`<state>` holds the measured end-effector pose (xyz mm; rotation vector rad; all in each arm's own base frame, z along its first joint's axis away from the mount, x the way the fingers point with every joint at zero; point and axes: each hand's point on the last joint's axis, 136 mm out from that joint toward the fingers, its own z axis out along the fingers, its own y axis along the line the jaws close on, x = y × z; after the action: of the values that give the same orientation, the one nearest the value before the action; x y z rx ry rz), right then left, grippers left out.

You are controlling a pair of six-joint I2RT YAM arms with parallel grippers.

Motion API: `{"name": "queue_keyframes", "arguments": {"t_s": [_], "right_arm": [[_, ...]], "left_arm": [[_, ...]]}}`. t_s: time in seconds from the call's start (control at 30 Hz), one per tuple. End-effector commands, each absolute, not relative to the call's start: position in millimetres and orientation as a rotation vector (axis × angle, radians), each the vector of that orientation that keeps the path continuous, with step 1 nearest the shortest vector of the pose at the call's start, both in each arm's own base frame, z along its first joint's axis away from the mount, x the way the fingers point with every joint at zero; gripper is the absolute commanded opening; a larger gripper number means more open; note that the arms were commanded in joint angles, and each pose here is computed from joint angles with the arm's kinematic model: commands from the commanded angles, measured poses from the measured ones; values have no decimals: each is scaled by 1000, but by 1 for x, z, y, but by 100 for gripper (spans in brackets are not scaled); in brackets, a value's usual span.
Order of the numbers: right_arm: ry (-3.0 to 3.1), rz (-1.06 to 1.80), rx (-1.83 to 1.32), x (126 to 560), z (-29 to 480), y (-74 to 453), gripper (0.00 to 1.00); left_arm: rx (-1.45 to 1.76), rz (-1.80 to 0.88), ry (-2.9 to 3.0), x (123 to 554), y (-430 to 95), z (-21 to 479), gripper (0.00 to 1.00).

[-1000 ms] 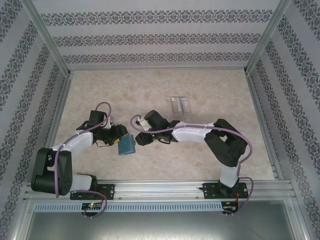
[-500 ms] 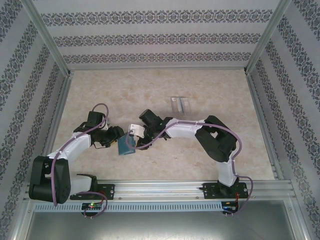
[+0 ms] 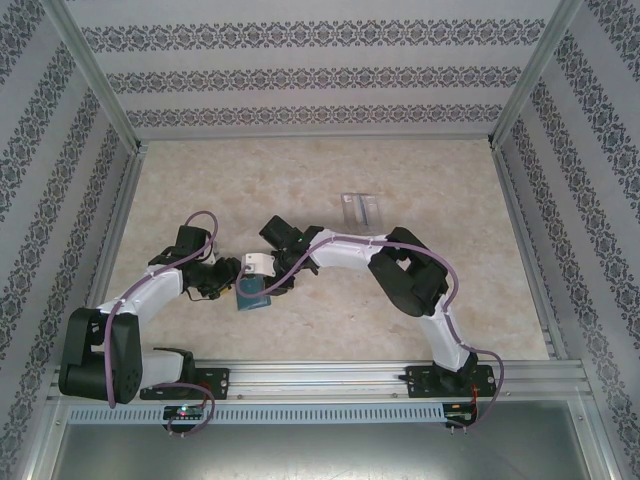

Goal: Put the credit cards into the card holder

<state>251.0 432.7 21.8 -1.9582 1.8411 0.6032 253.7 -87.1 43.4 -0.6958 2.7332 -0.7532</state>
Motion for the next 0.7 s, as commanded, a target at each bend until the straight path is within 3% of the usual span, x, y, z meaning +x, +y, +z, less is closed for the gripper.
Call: {"name": "queue_keyframes", "arguments": {"t_s": [0.0, 0.13, 0.33, 0.67], "right_arm": [[1865, 568, -1976, 242, 13, 424, 25], [1891, 604, -1865, 241, 16, 426, 15], [1983, 683, -1635, 239, 20, 427, 9], [2093, 792, -1052, 260, 24, 419, 6]], "left_arm": [[-689, -742, 2743, 252, -86, 40, 57], [-699, -769, 2742, 253, -88, 38, 57], [-694, -780, 2747, 252, -90, 39, 57], [-697, -809, 2780, 248, -93, 28, 58]]}}
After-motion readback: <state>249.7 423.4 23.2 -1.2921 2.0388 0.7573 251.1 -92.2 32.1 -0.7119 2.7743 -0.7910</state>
